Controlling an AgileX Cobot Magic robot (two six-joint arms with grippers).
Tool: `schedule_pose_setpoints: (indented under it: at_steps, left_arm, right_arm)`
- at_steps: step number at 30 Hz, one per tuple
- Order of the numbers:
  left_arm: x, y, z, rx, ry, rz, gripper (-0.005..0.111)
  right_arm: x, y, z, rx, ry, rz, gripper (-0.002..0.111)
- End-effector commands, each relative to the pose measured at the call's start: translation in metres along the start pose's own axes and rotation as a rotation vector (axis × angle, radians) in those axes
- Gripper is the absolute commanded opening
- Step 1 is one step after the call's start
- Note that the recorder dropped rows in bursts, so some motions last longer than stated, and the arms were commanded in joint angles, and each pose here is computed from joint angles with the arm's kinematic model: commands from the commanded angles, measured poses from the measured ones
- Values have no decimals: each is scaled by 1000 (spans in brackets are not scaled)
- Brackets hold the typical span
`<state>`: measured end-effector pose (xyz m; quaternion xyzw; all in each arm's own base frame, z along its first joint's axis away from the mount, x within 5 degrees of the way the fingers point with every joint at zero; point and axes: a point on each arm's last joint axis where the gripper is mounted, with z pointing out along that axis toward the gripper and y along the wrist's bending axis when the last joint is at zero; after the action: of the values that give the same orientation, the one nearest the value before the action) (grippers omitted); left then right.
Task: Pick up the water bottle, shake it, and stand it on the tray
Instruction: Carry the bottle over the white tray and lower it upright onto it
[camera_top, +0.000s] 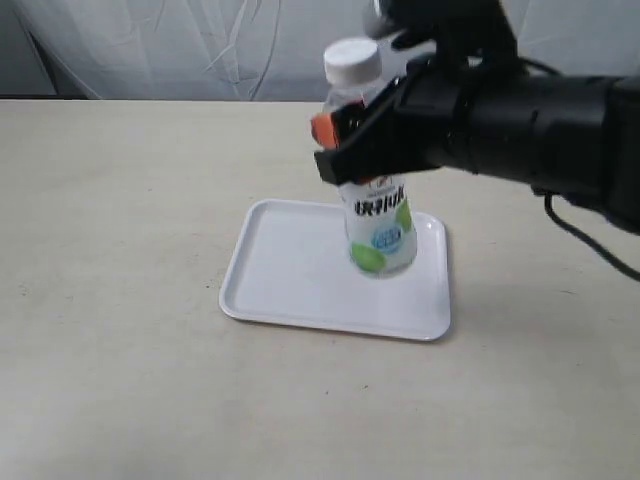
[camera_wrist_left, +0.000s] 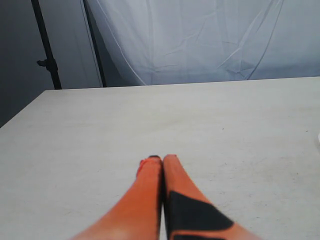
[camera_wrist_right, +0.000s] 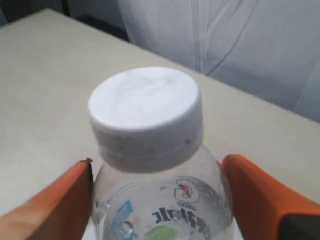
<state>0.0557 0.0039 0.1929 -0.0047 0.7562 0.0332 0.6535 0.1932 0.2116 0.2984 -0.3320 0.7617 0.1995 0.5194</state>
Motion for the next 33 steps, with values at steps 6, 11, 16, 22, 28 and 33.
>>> schedule_pose_setpoints:
  at_steps: [6,11,16,22,28,33]
  left_arm:
    - [0,0,0,-1,-8,0,0]
    - [0,0,0,-1,-8,0,0]
    - [0,0,0,-1,-8,0,0]
    - [0,0,0,-1,-8,0,0]
    - [0,0,0,-1,-8,0,0]
    - [0,0,0,-1,-8,0,0]
  right_arm:
    - [-83,-7,-87,0,-378,6,-1]
    - [-52,-5,-61,-1,-253,1,-1]
    - [2,3,-14,-42,-25,21,-1]
    - [2,31,-7,-351,-42,29,-1]
    - [11,-10,-1,109,45,-22,-1]
    - [14,-29,-5,321,79,29,-1]
